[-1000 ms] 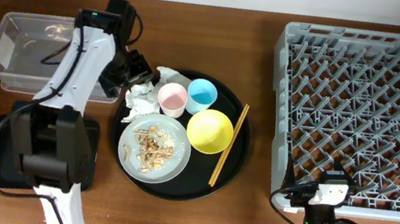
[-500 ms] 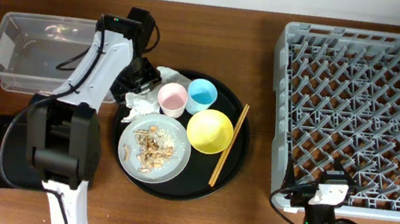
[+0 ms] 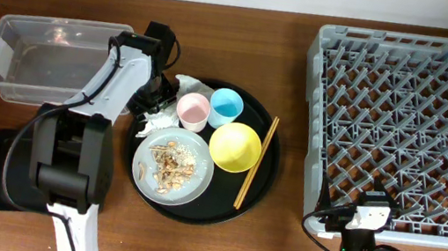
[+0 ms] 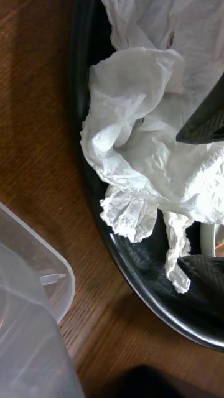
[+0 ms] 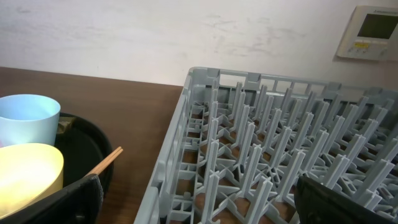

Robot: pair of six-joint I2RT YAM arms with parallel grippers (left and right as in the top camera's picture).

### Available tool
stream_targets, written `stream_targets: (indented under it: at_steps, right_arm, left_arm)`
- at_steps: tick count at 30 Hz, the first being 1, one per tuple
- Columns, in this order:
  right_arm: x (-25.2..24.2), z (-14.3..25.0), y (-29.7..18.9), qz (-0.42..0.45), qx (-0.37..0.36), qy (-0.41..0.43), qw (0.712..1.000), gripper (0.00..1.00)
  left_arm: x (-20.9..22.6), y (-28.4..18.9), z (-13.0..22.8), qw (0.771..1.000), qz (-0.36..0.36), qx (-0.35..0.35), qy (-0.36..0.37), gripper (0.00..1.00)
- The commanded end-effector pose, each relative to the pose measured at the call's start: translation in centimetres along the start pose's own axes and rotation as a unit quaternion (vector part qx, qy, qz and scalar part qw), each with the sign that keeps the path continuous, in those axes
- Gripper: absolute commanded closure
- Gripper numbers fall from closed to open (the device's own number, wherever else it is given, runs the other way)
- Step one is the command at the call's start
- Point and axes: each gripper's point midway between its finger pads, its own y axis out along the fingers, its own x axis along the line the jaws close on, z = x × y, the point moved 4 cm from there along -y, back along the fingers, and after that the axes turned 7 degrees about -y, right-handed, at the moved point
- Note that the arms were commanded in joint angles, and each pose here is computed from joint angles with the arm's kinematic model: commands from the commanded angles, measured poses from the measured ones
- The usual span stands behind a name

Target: Sort waste into correct bins and load items into the dishwasher rack

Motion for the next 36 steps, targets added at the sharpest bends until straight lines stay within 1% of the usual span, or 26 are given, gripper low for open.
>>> stream_targets:
  at_steps: [1,3,4,6,7,9,16,19,20,23,25,31,34,35,36]
  right_arm:
    - [-0.2,0.3,0.0,0.007,0.004,0.006,1.0,0.01]
    - [-0.2,0.3,0.0,0.007,0.004,0.006,1.0,0.01]
    - [-0.2,0.3,0.0,0.007,0.004,0.006,1.0,0.01]
    - [-0.2,0.3,0.0,0.007,0.004,0.006,1.0,0.01]
    - [-0.2,0.3,0.0,0.007,0.004,0.006,1.0,0.01]
    - [-0.2,0.3,0.0,0.007,0.004,0.006,1.0,0.01]
    - [-0.2,0.3,0.0,0.007,0.004,0.006,1.0,0.01]
    - [-0.2,0.3,0.0,0.007,0.004,0.006,1.0,0.01]
    - [-0.2,0.3,0.0,0.007,0.004,0.006,1.0,0.01]
    - [-0.2,0.3,0.0,0.007,0.004,0.006,1.0,0.01]
    - [-0.2,0.3,0.0,0.007,0.004,0.006,1.0,0.01]
    - [-0.2,0.3,0.0,0.007,0.004,0.006,1.0,0.01]
    - [-0.2,0.3,0.0,0.007,0.004,0.006,1.0,0.01]
    - [-0.2,0.3,0.0,0.007,0.004,0.006,1.0,0.01]
    - [-0.2,0.3,0.0,0.007,0.004,0.006,1.0,0.01]
  left_arm:
    - [0.8,1.6,0.9,0.999,-0.017,0.032,-0.005,0.44]
    - [0.7,1.5,0.9,0.999,-0.016,0.031,-0.005,0.45]
    - [0.7,1.5,0.9,0.999,-0.016,0.031,-0.005,0.47]
    - [0.7,1.4,0.8,0.999,-0.016,0.031,-0.005,0.59]
    - [0.7,1.3,0.8,0.999,-0.016,0.03,-0.005,0.6]
    - [0.6,1.1,0.7,0.999,-0.013,0.029,-0.004,0.67]
    - [-0.2,-0.5,0.0,1.0,0.002,0.015,0.008,0.67]
    - [-0.1,-2.6,-1.0,1.0,-0.005,-0.015,0.008,0.66]
    - [0.0,-3.4,-1.2,1.0,-0.007,-0.024,0.008,0.66]
    - [-0.3,-5.6,-1.7,0.999,0.006,-0.037,0.036,0.55]
    - [-0.4,-6.9,-1.8,0.998,0.014,-0.043,0.043,0.51]
    - [-0.2,-11.3,-1.7,0.993,0.052,-0.063,0.08,0.4]
    - [0.7,-14.1,-1.2,0.991,0.074,-0.076,0.079,0.37]
    - [0.8,-14.8,-1.0,0.99,0.083,-0.077,0.086,0.31]
    - [0.8,-15.6,-0.6,0.987,0.1,-0.074,0.104,0.21]
